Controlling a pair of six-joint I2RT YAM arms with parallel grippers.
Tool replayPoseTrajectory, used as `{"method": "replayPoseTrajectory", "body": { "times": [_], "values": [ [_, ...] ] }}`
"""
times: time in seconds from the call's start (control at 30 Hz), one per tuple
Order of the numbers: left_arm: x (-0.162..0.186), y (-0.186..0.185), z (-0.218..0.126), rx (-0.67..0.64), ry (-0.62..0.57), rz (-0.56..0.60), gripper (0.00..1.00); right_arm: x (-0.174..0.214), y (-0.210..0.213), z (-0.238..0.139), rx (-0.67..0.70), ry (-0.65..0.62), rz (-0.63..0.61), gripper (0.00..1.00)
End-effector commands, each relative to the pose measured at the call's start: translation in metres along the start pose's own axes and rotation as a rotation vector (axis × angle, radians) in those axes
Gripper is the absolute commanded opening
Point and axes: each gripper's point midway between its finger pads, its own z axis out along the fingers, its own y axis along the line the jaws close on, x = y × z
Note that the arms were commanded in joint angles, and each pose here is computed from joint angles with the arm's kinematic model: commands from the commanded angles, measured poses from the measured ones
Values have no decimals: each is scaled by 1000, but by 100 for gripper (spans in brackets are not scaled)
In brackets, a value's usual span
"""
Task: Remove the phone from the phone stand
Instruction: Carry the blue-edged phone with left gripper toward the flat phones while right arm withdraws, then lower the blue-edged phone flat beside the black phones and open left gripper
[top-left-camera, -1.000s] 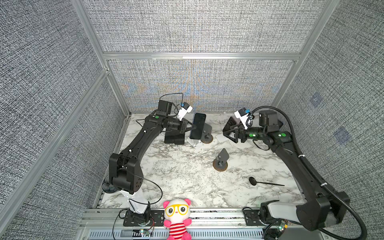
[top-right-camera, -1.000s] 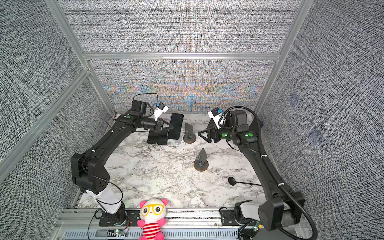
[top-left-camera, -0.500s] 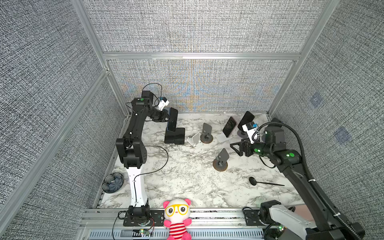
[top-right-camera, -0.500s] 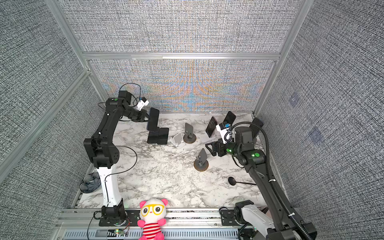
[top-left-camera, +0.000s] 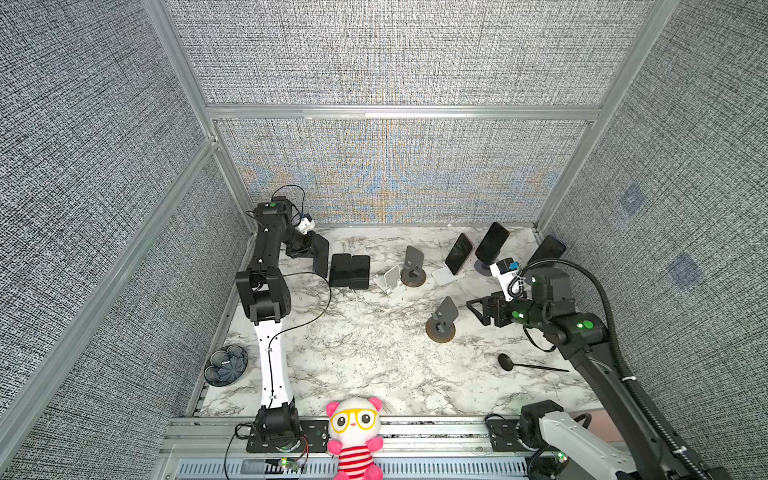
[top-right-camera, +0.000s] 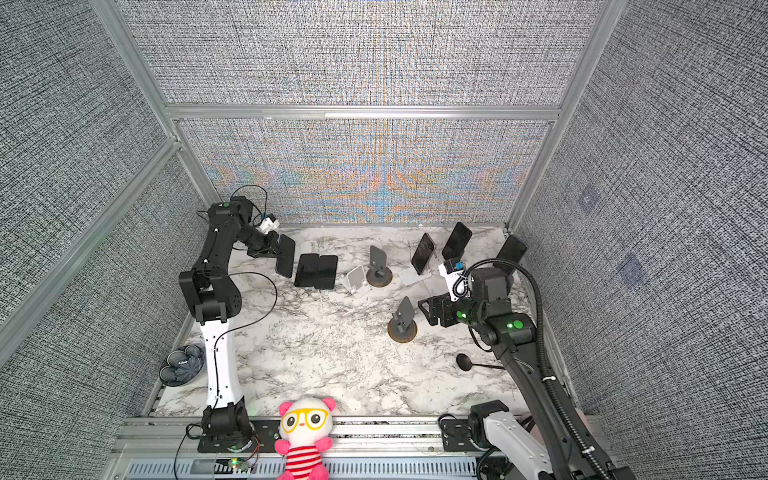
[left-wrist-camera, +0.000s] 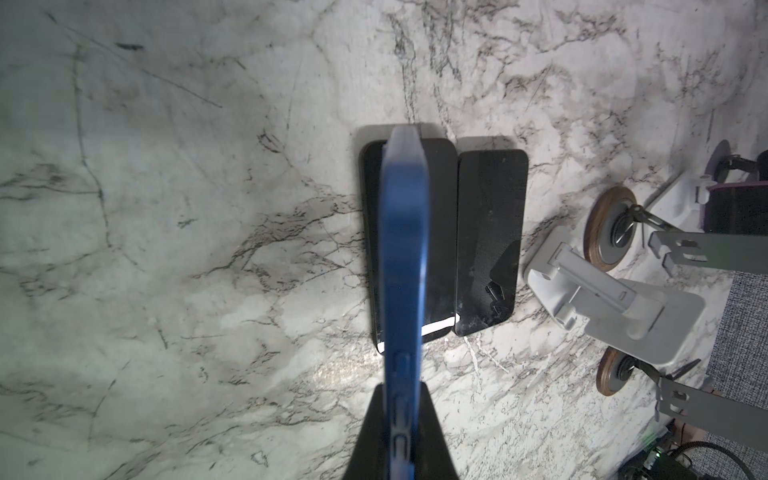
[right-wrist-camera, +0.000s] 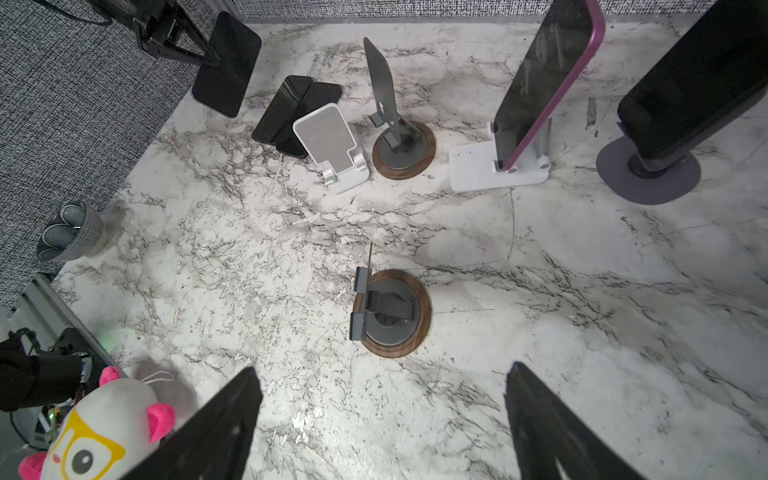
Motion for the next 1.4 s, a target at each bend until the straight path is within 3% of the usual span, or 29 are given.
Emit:
{"method": "replayPoseTrajectory", "body": {
  "times": [0.0, 0.5, 0.9, 1.37],
  "values": [
    [3, 6, 6, -17, 22, 9, 0, 4, -4, 3, 14, 16, 18, 87],
    [3, 30, 34, -28, 53, 6, 0, 14, -14, 3, 69, 7, 37, 87],
    [-11, 41, 50, -19, 3, -29, 0, 22, -18, 1, 98, -2, 51, 87],
    [3, 58, 73, 10, 41, -108, 2, 19, -18, 1, 102, -18, 50, 87]
  ]
}}
